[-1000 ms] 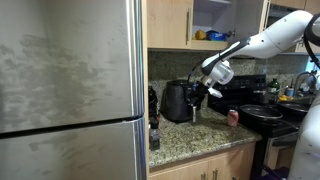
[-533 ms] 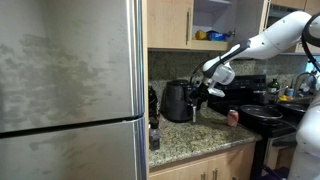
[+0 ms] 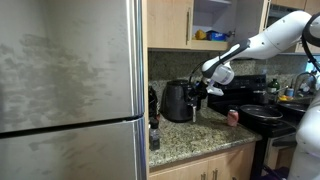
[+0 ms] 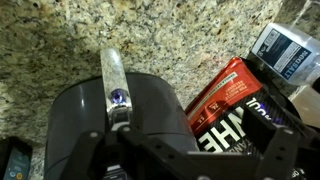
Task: Turn on the air fryer
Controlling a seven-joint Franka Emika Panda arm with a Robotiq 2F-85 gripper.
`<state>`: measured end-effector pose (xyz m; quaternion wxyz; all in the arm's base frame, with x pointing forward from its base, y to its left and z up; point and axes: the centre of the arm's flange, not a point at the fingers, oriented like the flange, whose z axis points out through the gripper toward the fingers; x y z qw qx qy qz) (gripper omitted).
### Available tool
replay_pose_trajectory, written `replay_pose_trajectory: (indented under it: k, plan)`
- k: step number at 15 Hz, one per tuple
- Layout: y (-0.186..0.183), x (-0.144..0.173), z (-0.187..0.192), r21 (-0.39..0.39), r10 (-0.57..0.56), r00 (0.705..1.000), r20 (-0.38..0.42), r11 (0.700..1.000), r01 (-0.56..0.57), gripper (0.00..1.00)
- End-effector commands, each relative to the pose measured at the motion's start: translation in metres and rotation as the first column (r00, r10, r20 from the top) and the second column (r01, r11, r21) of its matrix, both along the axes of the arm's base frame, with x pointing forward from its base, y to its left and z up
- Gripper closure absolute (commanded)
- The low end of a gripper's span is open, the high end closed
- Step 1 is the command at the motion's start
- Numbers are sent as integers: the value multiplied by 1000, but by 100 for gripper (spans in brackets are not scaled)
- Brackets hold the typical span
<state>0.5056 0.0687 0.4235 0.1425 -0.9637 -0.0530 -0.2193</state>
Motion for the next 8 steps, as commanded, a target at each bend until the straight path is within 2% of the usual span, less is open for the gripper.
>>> replay_pose_trajectory:
  k: [1, 4, 5, 8]
  plan:
    - [0, 1, 2, -1, -7, 1000, 12, 1000, 7, 0]
    - [0, 1, 2, -1, -13, 1000, 18, 1000, 13, 0]
    - [-4, 7, 1, 0, -20, 999, -35, 1000, 20, 0]
    - [-10, 17, 4, -6, -33, 999, -20, 999, 33, 0]
